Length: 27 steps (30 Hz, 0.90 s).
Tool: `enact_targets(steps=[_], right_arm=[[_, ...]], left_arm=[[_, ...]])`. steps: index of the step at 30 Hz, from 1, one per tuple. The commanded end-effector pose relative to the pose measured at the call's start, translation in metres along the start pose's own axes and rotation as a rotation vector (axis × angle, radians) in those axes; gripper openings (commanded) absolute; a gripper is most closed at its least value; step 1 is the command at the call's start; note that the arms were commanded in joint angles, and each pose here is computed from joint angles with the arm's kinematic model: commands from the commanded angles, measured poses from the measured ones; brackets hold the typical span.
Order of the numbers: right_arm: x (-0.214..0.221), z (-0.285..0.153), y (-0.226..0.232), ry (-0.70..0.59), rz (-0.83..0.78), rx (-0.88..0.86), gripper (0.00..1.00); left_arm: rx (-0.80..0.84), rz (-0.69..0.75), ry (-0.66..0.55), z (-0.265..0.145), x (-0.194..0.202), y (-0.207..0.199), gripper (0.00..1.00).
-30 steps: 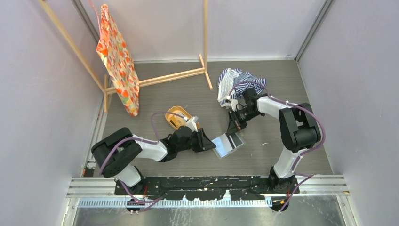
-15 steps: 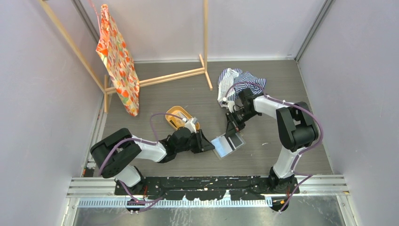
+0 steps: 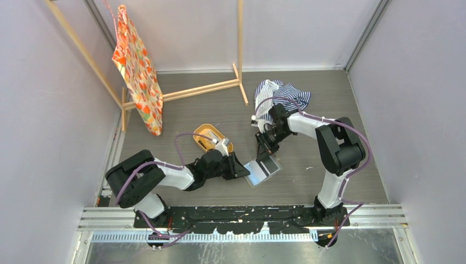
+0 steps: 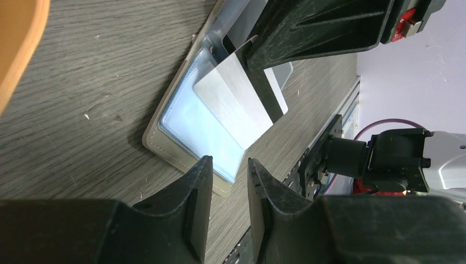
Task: Put the credit cards into the card holder
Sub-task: Insert the credit card into the card holder.
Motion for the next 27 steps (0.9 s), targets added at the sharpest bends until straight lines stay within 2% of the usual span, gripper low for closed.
enact_targets(steps=[1, 6, 12, 22, 27], right_arm=[[-0.012, 0.0, 0.0, -0.003, -0.017, 0.04, 0.18], [-0.016, -0.005, 0.002, -0.004, -0.019, 0.067, 0.32], [-0.017, -0.014, 0.007, -0.019, -0.071, 0.119, 0.43], [-0.014, -0.023, 0.015, -0.016, -0.167, 0.219, 0.52], [-0.01, -0.032, 0.02, -0.022, -0.216, 0.24, 0.52]], left_arm=[[0.009, 0.003, -0.028, 0.0, -0.003, -0.001, 0.31], [0.008, 0.003, -0.029, 0.0, -0.003, -0.001, 0.31], [0.007, 0.005, -0.03, -0.001, -0.003, -0.002, 0.31], [-0.01, 0.021, -0.028, -0.004, -0.005, -0.003, 0.31], [-0.021, 0.028, -0.029, -0.005, -0.007, -0.003, 0.31]])
Point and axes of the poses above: each gripper's point midway between its finger pads, its own z axis out along the fingers, its own y axis along the line the jaws close on, x = y × z, the point moved 8 cm from there along -z, back along the fingers, and after that the axes turned 12 degrees about z, right-handed, at the moved point
